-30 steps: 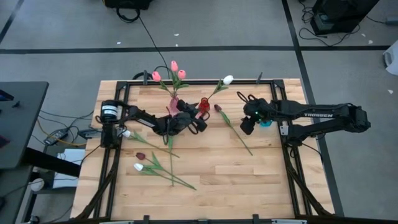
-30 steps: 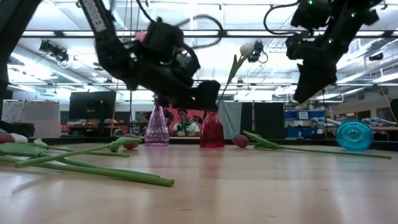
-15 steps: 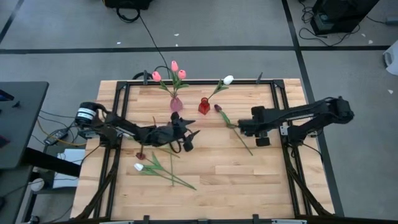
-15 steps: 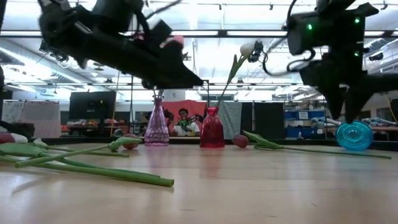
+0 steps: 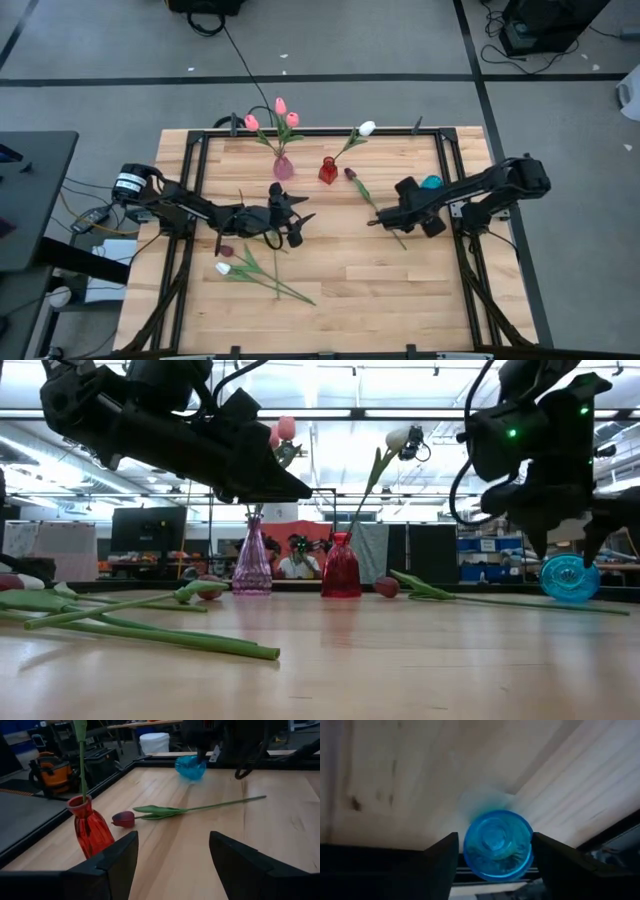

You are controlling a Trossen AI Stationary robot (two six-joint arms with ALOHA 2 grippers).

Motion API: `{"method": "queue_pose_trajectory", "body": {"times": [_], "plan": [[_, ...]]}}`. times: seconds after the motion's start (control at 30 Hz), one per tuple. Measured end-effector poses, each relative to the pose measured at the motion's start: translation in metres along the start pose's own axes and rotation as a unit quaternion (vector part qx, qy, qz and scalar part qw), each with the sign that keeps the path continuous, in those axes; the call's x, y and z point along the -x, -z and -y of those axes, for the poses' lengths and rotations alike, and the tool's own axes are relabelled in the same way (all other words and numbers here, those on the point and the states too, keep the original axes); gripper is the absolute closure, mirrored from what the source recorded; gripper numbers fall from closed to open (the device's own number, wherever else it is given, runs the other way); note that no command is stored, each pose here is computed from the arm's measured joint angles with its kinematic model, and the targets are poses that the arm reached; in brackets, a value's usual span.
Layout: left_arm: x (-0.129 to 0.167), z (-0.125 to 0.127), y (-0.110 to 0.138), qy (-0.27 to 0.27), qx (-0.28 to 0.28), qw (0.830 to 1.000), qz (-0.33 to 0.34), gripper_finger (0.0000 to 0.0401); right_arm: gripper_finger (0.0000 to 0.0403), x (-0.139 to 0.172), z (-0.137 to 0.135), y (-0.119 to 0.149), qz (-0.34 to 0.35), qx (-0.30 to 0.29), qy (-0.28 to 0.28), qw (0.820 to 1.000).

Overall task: Sort flowers into vase by color
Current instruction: Move the blue vase to the center of the table

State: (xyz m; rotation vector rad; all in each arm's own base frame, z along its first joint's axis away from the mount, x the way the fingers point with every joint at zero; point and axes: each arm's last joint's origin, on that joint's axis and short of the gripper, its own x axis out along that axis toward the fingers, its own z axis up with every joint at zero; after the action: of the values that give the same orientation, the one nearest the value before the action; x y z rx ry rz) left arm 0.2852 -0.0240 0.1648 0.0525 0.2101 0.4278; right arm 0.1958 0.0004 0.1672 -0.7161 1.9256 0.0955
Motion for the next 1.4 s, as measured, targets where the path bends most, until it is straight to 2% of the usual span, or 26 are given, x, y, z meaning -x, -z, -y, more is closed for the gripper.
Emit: {"method": "queue_pose_trajectory", "body": {"times": [0.2, 0.5, 0.7, 0.93, 1.2, 1.3, 1.4], "plan": [[0.0, 0.0, 0.0, 0.0, 0.0, 1.0, -0.001, 0.0152, 0.0117, -0.012, -0.001, -0.011, -0.039, 0.04, -0.007, 0.998], [0.0, 0.0, 0.0, -0.001, -0.012, 1.0, 0.0, 0.0152, 0.0145, -0.035, -0.004, -0.024, -0.127, 0.075, -0.032, 0.988], [0.0, 0.0, 0.0, -0.001, -0.014, 1.0, 0.0, 0.0152, 0.0187, -0.047, -0.001, -0.027, -0.156, 0.077, -0.042, 0.984], [0.0, 0.0, 0.001, -0.001, -0.02, 1.0, -0.002, 0.0152, 0.0249, -0.048, 0.002, -0.027, -0.168, 0.089, -0.011, 0.982], [0.0, 0.0, 0.001, -0.005, -0.027, 1.0, -0.004, 0.0152, 0.0352, -0.046, 0.002, -0.026, -0.169, 0.09, -0.009, 0.981], [0.0, 0.0, 0.001, -0.006, -0.027, 1.0, -0.003, 0.0152, 0.0391, -0.039, 0.008, -0.029, -0.163, 0.072, -0.008, 0.984], [0.0, -0.001, 0.001, -0.015, -0.027, 1.0, -0.003, 0.0152, 0.0391, -0.026, 0.016, -0.035, -0.149, 0.05, -0.004, 0.987]]}}
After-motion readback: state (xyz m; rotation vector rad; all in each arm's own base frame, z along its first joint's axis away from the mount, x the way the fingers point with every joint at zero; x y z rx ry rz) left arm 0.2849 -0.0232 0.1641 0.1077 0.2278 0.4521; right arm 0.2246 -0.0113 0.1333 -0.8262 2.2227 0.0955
